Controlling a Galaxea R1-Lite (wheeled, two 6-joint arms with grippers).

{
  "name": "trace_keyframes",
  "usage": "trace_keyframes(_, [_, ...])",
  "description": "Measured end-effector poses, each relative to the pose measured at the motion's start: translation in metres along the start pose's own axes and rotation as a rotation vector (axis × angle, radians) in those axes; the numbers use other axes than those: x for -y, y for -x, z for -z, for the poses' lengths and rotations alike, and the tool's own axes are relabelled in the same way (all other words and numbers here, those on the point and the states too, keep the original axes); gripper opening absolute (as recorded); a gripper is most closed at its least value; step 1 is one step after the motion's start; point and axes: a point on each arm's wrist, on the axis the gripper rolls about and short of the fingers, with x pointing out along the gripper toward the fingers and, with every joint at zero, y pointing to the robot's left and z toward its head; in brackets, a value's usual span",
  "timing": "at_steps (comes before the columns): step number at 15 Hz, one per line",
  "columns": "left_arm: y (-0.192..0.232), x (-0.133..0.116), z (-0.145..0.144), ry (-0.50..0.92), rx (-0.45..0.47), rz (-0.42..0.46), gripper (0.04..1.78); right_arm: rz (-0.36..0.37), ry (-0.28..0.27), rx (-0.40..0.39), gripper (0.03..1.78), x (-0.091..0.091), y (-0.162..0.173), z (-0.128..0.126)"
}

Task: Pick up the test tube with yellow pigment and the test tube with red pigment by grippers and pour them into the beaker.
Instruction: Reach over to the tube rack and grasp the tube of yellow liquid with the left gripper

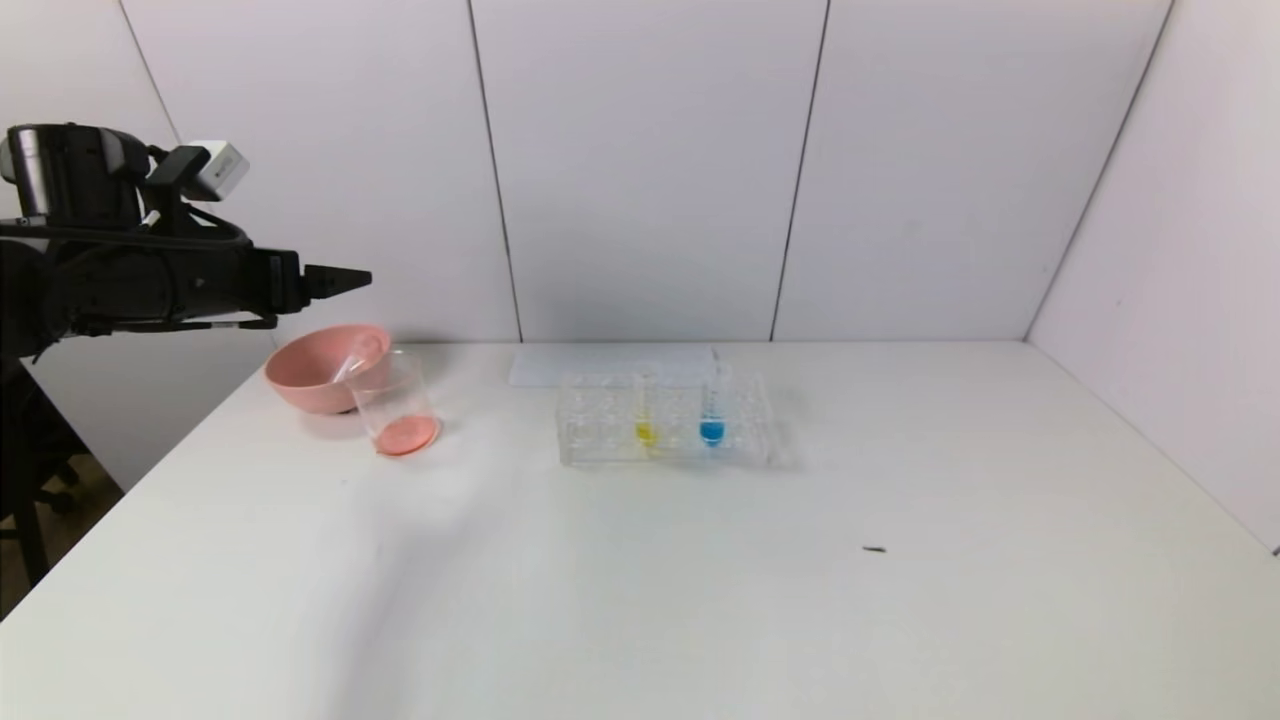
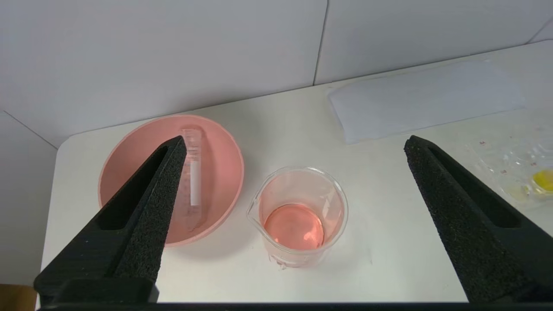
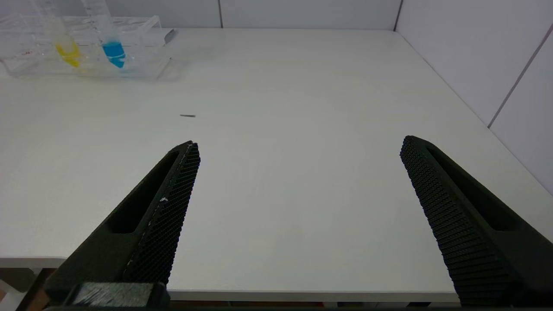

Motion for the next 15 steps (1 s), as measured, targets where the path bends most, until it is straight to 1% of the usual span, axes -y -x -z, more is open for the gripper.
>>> trace_keyframes(4, [0.028, 0.012, -0.004, -0.008, 0.017, -0.012, 1.76, -0.001, 0.000, 0.000, 1.70, 0.000, 0.000, 0.000])
trace_keyframes(8, [0.056, 0.021, -0.004, -0.023, 0.025, -0.097, 1.76, 0.000, 0.000, 0.000, 1.70, 0.000, 0.000, 0.000])
trace_keyframes(9, [0.062, 0.023, -0.004, -0.025, 0.027, -0.107, 1.76, 0.000, 0.000, 0.000, 1.70, 0.000, 0.000, 0.000])
trace_keyframes(15, [0.097, 0.039, 0.001, -0.040, 0.055, -0.099, 1.76, -0.001, 0.000, 0.000, 1.70, 0.000, 0.000, 0.000])
